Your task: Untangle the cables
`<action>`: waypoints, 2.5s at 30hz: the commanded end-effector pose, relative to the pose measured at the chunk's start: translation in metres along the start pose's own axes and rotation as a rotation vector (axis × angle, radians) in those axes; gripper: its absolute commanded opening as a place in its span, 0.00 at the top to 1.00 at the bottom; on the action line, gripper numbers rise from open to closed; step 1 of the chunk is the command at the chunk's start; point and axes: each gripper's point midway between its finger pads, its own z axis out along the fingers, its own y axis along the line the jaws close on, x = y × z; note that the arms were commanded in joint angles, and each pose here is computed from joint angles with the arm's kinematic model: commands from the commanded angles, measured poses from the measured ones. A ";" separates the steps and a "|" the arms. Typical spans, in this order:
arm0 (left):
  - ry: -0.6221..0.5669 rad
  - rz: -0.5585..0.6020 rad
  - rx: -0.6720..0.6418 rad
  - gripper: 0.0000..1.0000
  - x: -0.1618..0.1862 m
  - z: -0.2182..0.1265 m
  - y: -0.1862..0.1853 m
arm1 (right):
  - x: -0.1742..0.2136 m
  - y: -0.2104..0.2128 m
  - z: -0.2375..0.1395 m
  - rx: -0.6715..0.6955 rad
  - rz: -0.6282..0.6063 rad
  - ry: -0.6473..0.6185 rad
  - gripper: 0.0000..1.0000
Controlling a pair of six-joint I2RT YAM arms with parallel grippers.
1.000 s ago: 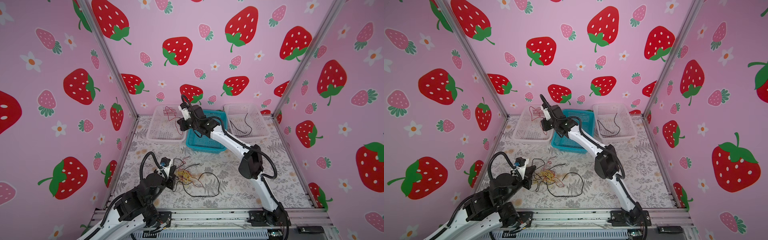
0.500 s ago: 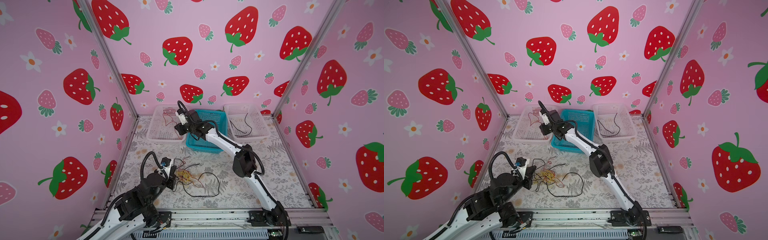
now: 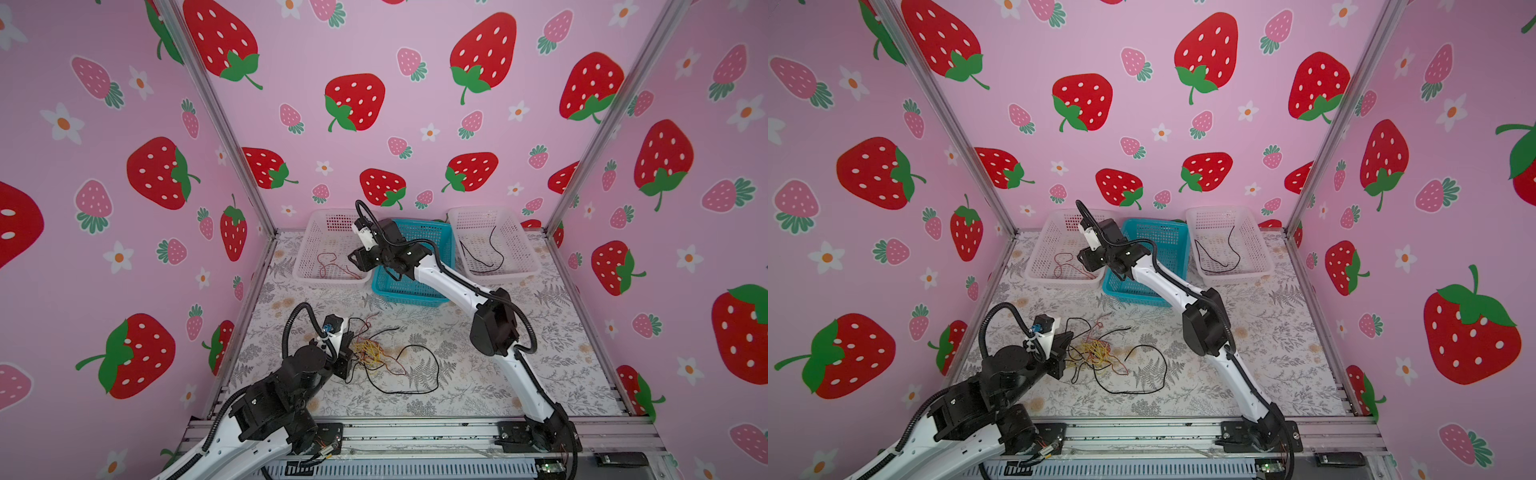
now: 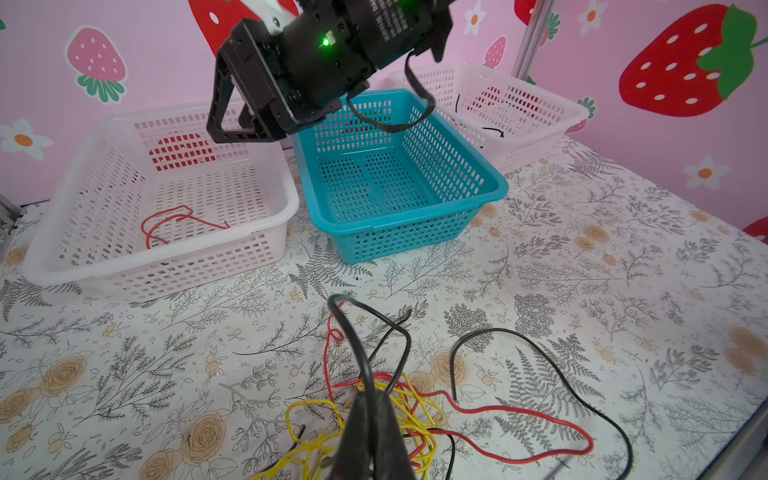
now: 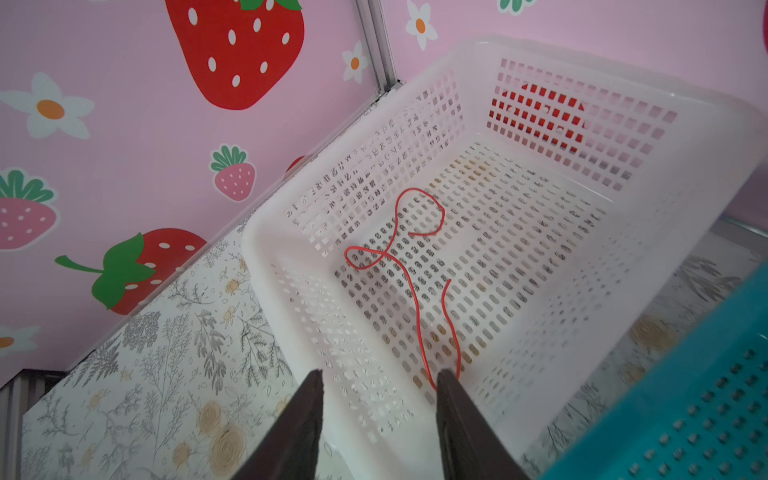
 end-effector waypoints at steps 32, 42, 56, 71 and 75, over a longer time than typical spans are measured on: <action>-0.277 -0.370 0.281 1.00 -0.104 -0.059 -0.028 | 0.195 0.145 -0.138 -0.421 -0.184 -0.150 0.53; -0.353 -0.367 0.252 1.00 -0.130 -0.077 -0.018 | 0.219 0.130 -0.135 -0.365 -0.156 -0.125 0.91; -0.556 -0.380 0.306 1.00 -0.229 -0.139 -0.013 | 0.272 0.100 -0.131 -0.263 -0.076 -0.032 1.00; -0.604 -0.358 0.349 1.00 -0.272 -0.156 -0.020 | 0.249 0.093 -0.153 -0.205 -0.118 -0.076 0.87; -0.557 -0.359 0.353 1.00 -0.267 -0.143 -0.027 | 0.216 0.099 -0.171 -0.190 -0.186 -0.131 0.56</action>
